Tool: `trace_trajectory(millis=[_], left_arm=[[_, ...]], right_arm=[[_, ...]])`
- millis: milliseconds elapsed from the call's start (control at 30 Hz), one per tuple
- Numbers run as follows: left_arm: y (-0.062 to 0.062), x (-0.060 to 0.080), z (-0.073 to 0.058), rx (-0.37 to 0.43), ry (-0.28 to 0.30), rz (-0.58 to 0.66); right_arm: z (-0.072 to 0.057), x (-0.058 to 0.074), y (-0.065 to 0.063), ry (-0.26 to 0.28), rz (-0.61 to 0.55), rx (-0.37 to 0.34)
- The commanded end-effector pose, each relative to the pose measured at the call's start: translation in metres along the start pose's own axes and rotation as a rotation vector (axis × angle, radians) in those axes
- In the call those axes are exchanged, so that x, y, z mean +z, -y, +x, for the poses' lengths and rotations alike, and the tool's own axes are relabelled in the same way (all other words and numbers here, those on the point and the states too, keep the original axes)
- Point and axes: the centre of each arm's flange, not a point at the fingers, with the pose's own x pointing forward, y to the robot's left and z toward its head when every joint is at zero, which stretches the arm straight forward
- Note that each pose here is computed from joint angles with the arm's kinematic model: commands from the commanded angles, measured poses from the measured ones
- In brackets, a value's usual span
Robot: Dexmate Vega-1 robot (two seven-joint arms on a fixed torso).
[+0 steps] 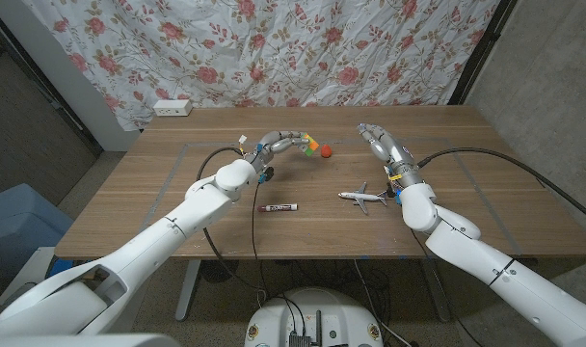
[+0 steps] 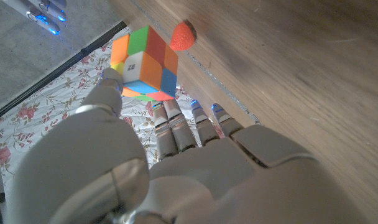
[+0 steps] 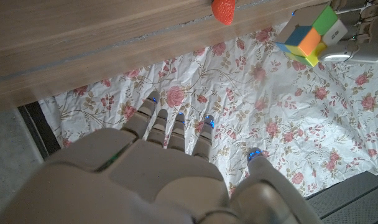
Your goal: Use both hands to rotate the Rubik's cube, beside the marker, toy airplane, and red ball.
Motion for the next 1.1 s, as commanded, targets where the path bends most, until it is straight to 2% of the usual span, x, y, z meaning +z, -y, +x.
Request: trace_trajectory(millis=[33,300,433,733,867,967,1100], left_arm=[[-0.018,0.001,-0.001,-0.011,-0.021,0.185],[-0.031,0.003,-0.001,-0.015,-0.025,0.276],[-0.036,0.002,-0.002,-0.008,-0.033,0.28],[-0.046,0.004,-0.001,-0.036,-0.037,0.377],[-0.049,0.003,0.0,-0.028,-0.044,0.379],[-0.049,0.007,0.001,-0.033,-0.04,0.451],[-0.049,0.006,0.004,-0.054,-0.032,0.461]], right_arm=[[0.014,-0.02,0.012,-0.024,0.111,-0.005],[0.021,-0.033,0.013,-0.06,0.262,-0.008],[0.024,-0.038,0.013,-0.075,0.292,-0.01],[0.035,-0.052,0.016,-0.068,0.387,-0.02],[0.038,-0.058,0.016,-0.062,0.43,-0.027],[0.04,-0.062,0.016,-0.065,0.46,-0.028],[0.042,-0.067,0.016,-0.068,0.502,-0.03]])
